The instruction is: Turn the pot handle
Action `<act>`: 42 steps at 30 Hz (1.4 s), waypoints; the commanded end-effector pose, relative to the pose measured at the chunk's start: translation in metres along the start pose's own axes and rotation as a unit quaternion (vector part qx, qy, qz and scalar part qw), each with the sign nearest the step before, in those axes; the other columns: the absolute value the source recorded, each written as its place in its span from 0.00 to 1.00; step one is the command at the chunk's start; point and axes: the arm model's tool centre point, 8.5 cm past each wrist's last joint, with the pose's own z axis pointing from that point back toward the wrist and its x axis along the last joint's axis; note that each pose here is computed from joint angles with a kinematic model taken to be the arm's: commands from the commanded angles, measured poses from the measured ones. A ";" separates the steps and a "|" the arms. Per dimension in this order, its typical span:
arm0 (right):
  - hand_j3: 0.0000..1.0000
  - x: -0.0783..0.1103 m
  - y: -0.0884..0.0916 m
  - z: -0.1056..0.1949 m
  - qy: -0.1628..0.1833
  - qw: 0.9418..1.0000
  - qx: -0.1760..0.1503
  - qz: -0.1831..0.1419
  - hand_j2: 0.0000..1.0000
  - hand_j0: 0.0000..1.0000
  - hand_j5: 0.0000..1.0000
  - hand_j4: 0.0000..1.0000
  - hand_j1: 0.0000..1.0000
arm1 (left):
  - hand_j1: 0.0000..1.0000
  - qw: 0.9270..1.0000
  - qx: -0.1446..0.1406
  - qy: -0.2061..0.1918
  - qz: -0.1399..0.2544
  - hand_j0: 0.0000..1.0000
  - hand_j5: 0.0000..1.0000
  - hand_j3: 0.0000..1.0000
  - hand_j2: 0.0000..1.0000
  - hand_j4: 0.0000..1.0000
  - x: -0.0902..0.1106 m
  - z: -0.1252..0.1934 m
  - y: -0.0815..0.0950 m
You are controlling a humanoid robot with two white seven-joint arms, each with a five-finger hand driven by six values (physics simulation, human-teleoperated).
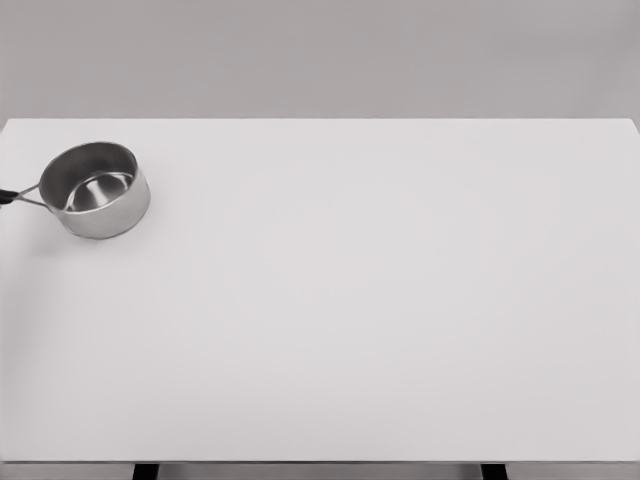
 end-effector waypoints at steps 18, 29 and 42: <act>1.00 0.000 0.000 0.000 0.000 1.000 0.000 0.000 1.00 1.00 1.00 1.00 1.00 | 1.00 1.000 0.011 0.006 -0.003 1.00 1.00 1.00 1.00 1.00 -0.003 -0.011 0.000; 1.00 0.000 0.000 0.000 -0.001 1.000 0.000 0.000 1.00 1.00 1.00 1.00 1.00 | 1.00 0.999 -0.024 -0.032 -0.007 1.00 1.00 1.00 1.00 1.00 0.011 -0.008 -0.022; 1.00 0.000 0.000 0.000 0.000 1.000 0.000 0.000 1.00 1.00 1.00 1.00 1.00 | 1.00 0.995 -0.076 -0.064 -0.022 1.00 1.00 1.00 1.00 1.00 0.022 0.006 -0.048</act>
